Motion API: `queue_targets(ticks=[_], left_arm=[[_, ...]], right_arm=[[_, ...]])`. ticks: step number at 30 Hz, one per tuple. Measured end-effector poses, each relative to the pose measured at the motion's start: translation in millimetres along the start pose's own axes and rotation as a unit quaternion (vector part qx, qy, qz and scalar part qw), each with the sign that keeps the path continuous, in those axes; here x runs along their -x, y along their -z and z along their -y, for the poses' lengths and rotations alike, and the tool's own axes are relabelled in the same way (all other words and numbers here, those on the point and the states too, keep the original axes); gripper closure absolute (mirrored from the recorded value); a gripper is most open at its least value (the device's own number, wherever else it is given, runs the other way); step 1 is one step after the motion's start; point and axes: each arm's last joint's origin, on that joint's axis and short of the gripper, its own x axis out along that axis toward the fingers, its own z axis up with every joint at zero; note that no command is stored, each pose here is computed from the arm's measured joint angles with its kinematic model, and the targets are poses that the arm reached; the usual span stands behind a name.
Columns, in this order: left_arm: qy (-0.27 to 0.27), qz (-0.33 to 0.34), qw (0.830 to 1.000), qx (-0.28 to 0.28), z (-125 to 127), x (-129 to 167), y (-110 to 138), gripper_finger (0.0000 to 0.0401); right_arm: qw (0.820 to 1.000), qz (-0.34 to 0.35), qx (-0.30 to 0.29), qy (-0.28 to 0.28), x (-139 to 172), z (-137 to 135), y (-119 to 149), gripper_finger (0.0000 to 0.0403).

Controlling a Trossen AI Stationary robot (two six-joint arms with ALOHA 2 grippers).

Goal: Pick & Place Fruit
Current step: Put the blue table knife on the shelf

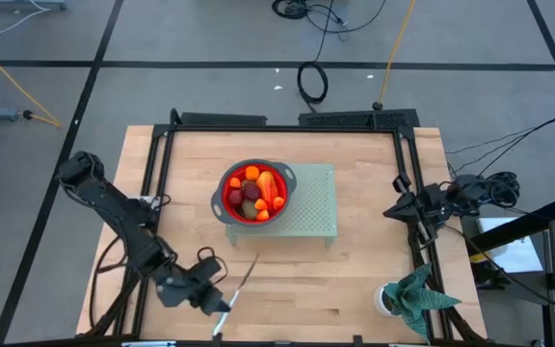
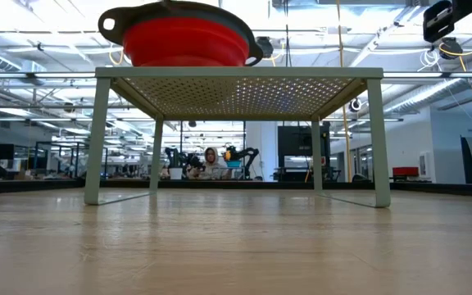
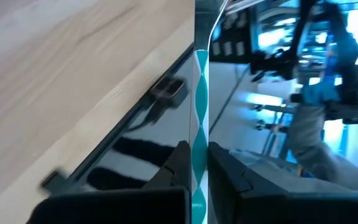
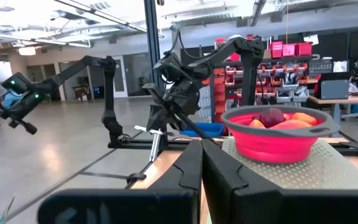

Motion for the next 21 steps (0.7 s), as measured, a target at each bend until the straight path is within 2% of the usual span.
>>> queue_targets(ticks=[10,16,21], left_arm=[[0.07,0.047,0.996,-0.035,18,-4,-34,0.039],[0.093,0.07,0.992,-0.043,24,-11,-49,0.0392],[0.086,0.075,0.992,-0.056,39,-24,-60,0.0391]], right_arm=[[1.0,0.017,-0.002,-0.001,-24,-1,7,0.0403],[0.999,0.041,-0.004,-0.005,-44,0,23,0.0403],[0.997,0.071,-0.026,-0.023,-54,-1,27,0.0403]])
